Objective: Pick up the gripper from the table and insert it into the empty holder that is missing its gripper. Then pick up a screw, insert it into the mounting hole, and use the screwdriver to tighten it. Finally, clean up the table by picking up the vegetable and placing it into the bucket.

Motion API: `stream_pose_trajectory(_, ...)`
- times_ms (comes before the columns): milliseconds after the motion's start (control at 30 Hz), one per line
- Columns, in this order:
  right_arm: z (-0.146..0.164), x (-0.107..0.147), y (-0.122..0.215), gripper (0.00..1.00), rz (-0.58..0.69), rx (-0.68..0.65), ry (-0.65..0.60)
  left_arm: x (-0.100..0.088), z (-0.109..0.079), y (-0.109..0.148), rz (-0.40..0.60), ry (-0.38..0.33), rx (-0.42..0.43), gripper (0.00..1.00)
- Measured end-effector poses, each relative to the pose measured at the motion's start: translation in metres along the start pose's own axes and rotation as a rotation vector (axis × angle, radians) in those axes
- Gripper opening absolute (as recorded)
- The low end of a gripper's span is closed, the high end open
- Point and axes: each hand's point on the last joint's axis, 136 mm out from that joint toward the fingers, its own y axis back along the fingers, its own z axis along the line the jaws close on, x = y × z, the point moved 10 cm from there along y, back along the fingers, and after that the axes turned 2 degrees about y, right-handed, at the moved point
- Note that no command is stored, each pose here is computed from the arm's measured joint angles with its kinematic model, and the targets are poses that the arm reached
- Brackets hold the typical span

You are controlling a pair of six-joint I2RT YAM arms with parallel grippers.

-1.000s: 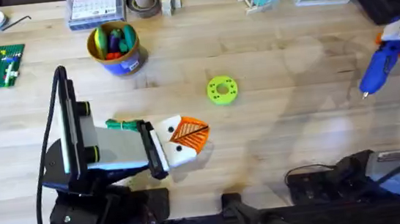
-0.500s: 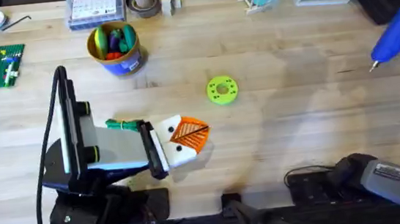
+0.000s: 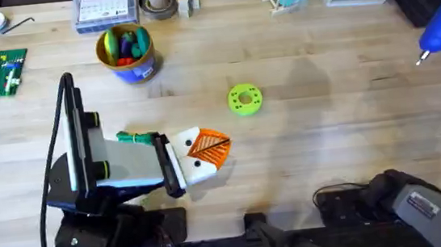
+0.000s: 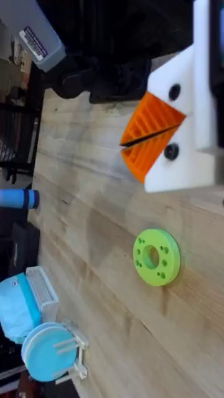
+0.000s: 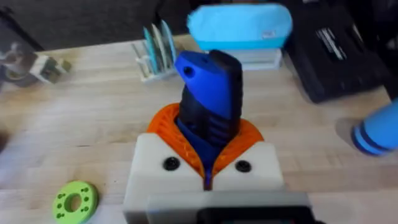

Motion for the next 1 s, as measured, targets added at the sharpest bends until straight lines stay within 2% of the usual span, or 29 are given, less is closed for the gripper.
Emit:
stream_pose_trajectory(100, 0.009, 0.016, 0.002, 0.020, -0.063, -0.062, 0.032, 0.000, 0.000, 0.000, 0.000, 0.000, 0.000, 0.015)
stream_pose_trajectory(167, 0.015, 0.034, -0.008, 0.020, -0.091, -0.128, 0.032, 0.000, 0.000, 0.000, 0.000, 0.000, 0.000, 0.015)
stream_pose_trajectory(333, 0.039, 0.080, -0.048, 0.020, -0.154, -0.364, 0.044, 0.000, 0.000, 0.000, 0.000, 0.000, 0.000, 0.015)
stream_pose_trajectory(433, 0.067, 0.094, -0.059, 0.020, -0.197, -0.521, 0.094, 0.000, 0.000, 0.000, 0.000, 0.000, 0.000, 0.015)
stream_pose_trajectory(567, 0.111, 0.094, -0.058, 0.020, -0.300, -0.721, 0.205, 0.000, 0.000, 0.000, 0.000, 0.000, 0.000, 0.015)
stream_pose_trajectory(733, 0.164, 0.078, -0.046, 0.020, -0.475, -0.925, 0.314, 0.000, 0.000, 0.000, 0.000, 0.000, 0.000, 0.015)
stream_pose_trajectory(867, 0.193, 0.071, -0.038, 0.020, -0.585, -1.034, 0.332, 0.000, 0.000, 0.000, 0.000, 0.000, 0.000, 0.015)
stream_pose_trajectory(1000, 0.213, 0.070, -0.036, 0.020, -0.633, -1.117, 0.321, 0.000, 0.000, 0.000, 0.000, 0.000, 0.000, 0.015)
